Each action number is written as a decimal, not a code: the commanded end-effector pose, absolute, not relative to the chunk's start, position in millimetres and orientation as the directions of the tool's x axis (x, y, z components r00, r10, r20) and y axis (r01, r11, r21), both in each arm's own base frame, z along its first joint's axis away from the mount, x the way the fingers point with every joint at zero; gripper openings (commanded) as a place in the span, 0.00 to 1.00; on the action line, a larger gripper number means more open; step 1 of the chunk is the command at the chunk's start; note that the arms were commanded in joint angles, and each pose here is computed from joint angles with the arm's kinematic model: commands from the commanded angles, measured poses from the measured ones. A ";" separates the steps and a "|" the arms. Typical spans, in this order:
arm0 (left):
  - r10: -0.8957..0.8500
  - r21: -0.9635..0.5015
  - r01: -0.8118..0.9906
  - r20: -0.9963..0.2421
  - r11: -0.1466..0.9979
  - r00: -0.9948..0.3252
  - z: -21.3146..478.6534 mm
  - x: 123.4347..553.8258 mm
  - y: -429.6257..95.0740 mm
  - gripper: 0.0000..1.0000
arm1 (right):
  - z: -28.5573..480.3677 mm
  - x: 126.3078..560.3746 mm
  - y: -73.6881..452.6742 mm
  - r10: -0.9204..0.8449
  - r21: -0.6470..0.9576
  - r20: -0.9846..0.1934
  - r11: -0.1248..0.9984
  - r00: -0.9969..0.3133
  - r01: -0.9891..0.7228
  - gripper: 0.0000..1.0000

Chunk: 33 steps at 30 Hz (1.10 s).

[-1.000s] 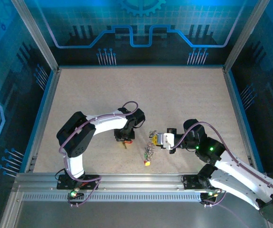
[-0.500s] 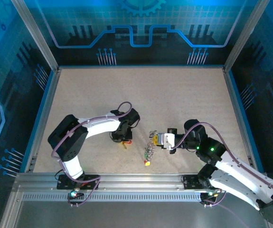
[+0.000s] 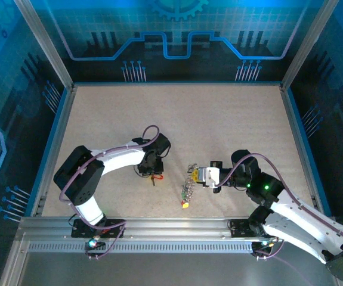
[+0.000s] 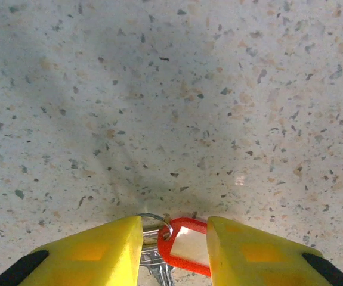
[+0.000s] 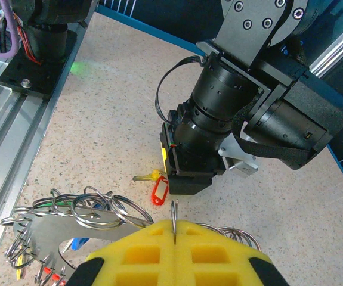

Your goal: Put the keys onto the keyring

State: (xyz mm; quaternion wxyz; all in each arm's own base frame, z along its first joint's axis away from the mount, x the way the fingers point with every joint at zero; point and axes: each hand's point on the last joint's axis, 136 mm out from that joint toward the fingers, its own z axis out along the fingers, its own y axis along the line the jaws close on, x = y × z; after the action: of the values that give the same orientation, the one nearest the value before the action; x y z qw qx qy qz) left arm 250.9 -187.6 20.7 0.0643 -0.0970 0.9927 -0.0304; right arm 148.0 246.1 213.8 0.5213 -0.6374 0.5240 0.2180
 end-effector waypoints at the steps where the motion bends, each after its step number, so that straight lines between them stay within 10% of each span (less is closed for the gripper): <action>1: -0.249 -0.029 -0.247 -0.156 0.968 -0.956 30.1 256.2 -179.5 0.33 | 241.7 150.7 247.8 -0.395 -0.469 -0.831 0.117 0.393 -0.875 0.00; 14: -0.377 0.182 -0.391 -0.108 0.902 -0.920 11.9 232.6 -167.9 0.27 | 242.5 150.2 248.2 -0.393 -0.474 -0.828 0.113 0.399 -0.873 0.00; 33: -0.448 0.117 -0.474 -0.192 0.873 -0.873 27.3 250.3 -166.1 0.31 | 243.2 149.5 247.5 -0.391 -0.476 -0.829 0.115 0.401 -0.872 0.00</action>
State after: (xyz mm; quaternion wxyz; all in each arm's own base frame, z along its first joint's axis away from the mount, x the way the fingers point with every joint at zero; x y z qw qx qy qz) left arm 244.6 -170.8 19.4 0.0652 -0.2154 0.9710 0.0807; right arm 148.0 246.2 213.4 0.5205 -0.6377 0.5243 0.2182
